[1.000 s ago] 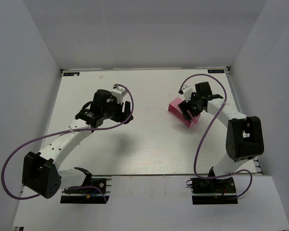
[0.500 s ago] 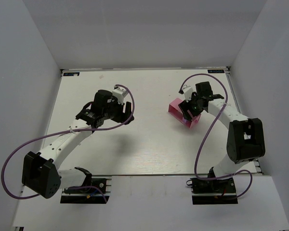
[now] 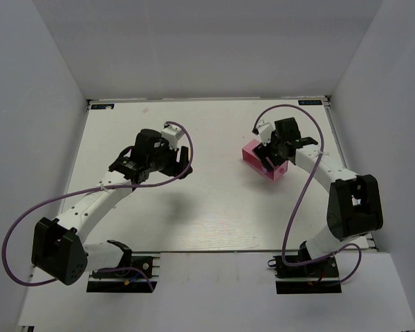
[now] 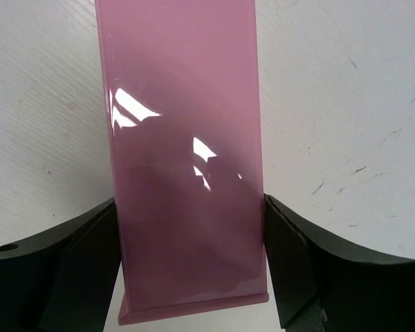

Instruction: Build the wood block tower

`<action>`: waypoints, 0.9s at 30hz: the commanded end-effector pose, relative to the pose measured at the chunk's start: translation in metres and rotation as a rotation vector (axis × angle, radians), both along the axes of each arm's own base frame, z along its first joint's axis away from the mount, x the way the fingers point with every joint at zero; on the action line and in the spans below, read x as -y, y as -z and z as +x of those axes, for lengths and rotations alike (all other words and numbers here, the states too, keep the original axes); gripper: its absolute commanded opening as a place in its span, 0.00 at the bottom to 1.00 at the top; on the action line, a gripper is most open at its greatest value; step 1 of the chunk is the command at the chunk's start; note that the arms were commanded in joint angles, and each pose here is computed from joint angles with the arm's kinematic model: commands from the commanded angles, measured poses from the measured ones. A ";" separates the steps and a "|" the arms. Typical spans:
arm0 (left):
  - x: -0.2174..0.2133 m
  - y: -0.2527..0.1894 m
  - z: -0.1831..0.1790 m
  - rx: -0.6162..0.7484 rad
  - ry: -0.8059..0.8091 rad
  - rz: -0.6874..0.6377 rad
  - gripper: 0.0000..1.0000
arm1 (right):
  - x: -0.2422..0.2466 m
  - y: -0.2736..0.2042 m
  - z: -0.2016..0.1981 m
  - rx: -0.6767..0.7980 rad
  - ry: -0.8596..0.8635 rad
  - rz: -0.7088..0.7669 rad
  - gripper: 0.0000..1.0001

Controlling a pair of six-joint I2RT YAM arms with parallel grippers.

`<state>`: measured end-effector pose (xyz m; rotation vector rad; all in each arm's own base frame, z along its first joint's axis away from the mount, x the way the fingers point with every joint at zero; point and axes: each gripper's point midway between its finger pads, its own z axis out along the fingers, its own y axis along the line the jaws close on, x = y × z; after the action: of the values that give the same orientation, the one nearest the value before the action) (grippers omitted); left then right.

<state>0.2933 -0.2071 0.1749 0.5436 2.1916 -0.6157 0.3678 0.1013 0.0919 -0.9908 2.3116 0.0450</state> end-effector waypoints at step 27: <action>0.006 -0.001 0.002 0.011 0.027 0.004 0.78 | -0.010 -0.029 0.010 0.499 0.042 -0.298 0.00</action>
<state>0.2929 -0.2102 0.1646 0.5639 2.2189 -0.6131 0.3629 0.1091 0.0862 -1.0527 2.0304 -0.4517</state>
